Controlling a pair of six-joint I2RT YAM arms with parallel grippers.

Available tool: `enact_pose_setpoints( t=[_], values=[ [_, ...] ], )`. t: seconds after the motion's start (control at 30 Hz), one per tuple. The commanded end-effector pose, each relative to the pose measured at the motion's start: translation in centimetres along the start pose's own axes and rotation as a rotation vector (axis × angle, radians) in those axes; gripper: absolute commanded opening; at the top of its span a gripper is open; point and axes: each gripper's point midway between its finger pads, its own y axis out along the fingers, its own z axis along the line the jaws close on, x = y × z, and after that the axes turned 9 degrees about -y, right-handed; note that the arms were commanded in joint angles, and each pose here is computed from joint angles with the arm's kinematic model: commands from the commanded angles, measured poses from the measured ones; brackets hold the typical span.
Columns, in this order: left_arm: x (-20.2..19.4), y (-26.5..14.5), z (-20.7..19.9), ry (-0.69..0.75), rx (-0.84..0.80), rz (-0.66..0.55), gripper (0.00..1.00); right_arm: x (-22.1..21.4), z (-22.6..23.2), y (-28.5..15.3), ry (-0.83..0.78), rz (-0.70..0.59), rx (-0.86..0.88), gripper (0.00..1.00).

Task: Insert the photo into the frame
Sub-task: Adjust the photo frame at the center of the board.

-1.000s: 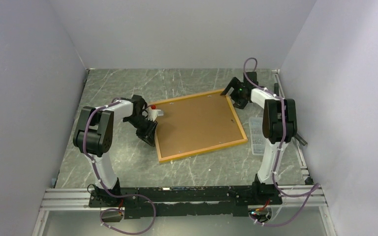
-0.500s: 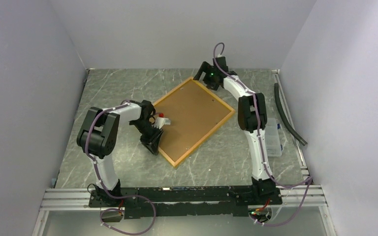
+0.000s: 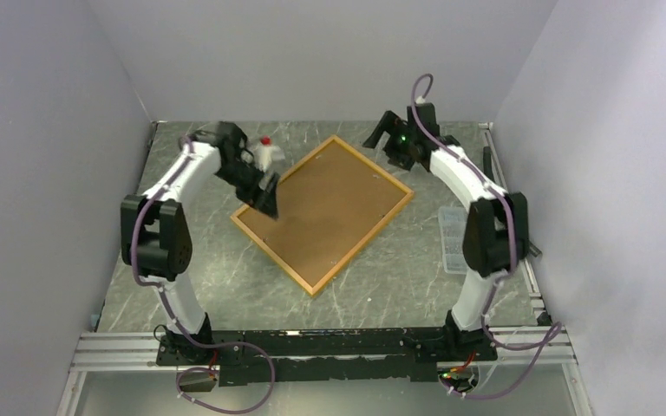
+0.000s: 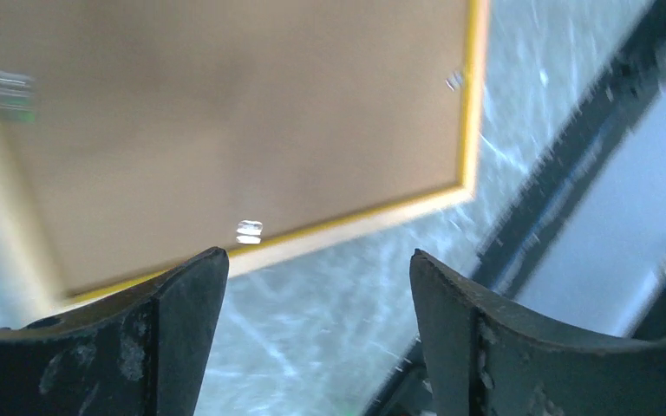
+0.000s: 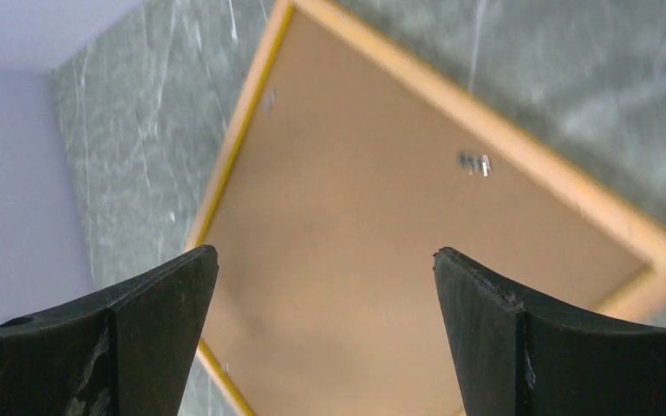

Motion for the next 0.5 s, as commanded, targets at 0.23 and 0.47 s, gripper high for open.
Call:
enact_pose_setpoints(
  t=[0.23,0.47],
  values=[
    [10.3,-9.1,14.1,-0.241,0.160,-0.368,0.84,-17.2,-0.1,-8.4,0.093,0.220,0.100,1.00],
    [9.6,-5.1,17.0,-0.307,0.102,-0.331,0.75,-21.5,-0.7,-8.8,0.110,0.291,0.112,1.00]
  ],
)
